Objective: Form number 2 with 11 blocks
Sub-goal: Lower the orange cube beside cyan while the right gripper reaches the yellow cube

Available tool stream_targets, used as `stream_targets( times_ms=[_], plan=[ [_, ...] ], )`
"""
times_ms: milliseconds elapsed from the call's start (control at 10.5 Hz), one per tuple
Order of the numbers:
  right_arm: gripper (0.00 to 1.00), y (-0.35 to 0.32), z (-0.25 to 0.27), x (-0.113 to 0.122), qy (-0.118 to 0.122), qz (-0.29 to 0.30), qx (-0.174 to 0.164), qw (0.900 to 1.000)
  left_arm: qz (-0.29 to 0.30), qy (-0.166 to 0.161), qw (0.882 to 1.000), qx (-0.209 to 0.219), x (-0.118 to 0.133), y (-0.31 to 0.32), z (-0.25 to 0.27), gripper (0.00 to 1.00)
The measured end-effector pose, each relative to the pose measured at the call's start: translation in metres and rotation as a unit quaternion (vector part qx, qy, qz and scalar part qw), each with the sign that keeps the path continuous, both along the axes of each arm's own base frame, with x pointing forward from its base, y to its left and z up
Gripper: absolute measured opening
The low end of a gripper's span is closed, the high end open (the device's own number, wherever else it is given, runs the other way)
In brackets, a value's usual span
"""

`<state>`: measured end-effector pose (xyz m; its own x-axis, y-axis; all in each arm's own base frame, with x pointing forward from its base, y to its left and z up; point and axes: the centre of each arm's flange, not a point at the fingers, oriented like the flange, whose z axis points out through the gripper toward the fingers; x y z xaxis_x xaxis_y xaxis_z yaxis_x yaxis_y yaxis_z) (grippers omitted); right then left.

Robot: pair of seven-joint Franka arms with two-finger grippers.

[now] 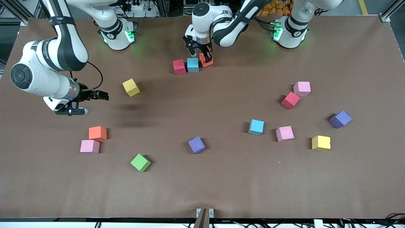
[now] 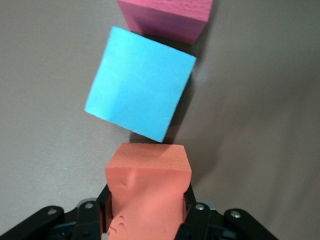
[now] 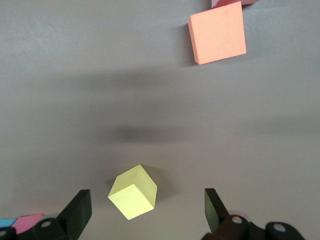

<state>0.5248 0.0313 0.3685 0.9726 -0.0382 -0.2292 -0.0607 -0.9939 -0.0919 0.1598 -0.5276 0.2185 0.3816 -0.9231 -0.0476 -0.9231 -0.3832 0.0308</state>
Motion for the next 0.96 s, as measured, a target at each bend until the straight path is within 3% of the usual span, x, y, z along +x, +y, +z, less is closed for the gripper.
stream_targets(
  times_ms=[573,955],
  plan=[
    [1.00,0.000,0.000,0.001,-0.003,-0.001,0.000,1.000,-0.075,0.002,0.997,-0.003,0.022,0.001,-0.005,0.55],
    [1.00,-0.002,0.000,0.001,-0.004,-0.004,-0.001,1.000,-0.079,0.001,0.997,-0.003,0.027,0.001,-0.006,0.55]
  ],
)
